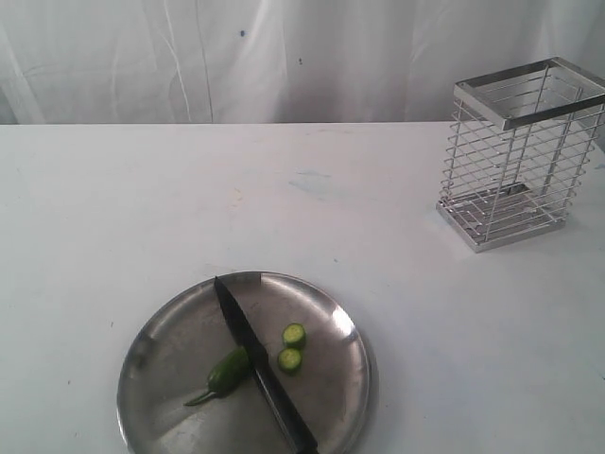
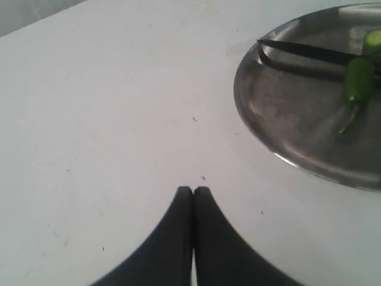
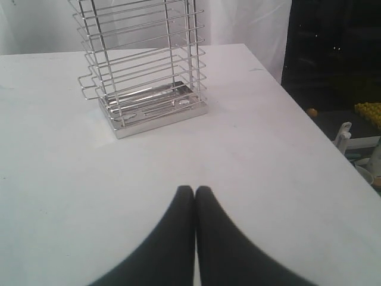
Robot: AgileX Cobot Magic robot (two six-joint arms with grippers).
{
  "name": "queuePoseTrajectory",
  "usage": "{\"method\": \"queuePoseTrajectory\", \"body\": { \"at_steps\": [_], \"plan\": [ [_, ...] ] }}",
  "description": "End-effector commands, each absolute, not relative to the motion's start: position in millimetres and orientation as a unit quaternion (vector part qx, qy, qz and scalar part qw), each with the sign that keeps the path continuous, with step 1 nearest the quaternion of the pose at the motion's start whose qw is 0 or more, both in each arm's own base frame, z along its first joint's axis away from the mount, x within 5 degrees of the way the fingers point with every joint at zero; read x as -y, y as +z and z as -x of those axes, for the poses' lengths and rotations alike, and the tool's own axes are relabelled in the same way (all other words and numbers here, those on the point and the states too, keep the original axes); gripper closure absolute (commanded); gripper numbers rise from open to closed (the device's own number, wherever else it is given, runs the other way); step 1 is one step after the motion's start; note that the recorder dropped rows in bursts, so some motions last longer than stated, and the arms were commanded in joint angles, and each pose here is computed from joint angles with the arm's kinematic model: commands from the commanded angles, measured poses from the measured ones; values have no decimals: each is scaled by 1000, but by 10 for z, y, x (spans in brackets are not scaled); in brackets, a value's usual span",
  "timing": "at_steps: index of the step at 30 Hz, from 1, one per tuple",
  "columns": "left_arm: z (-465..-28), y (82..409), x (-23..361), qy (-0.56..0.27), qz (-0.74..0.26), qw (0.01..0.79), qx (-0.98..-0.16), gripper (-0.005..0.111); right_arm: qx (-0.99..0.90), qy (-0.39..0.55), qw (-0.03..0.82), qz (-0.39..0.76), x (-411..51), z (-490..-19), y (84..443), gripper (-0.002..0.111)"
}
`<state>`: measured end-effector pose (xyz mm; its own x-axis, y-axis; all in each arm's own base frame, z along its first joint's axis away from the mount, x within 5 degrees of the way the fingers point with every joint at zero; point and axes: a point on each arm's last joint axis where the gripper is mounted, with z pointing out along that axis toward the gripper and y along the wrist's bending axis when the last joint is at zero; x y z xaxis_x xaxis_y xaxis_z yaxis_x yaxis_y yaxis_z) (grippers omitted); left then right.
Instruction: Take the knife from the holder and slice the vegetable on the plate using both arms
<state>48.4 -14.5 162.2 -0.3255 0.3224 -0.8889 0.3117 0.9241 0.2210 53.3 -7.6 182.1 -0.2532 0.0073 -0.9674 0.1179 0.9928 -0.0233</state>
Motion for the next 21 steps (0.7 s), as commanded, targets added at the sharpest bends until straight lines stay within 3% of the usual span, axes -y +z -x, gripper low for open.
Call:
{"method": "queuePoseTrajectory", "body": {
  "at_steps": [1,4,21],
  "plan": [
    [-475,1611,149,-49,-118,540,-832,107,-788,-48,613,-38,78,-532,1830,108],
    [-476,1610,143,-109,-15,531,-840,107,-788,-48,613,-38,78,-532,1830,108],
    [-492,1617,86,-62,1,542,-838,107,-788,-48,613,-38,78,-532,1830,108]
  ]
}}
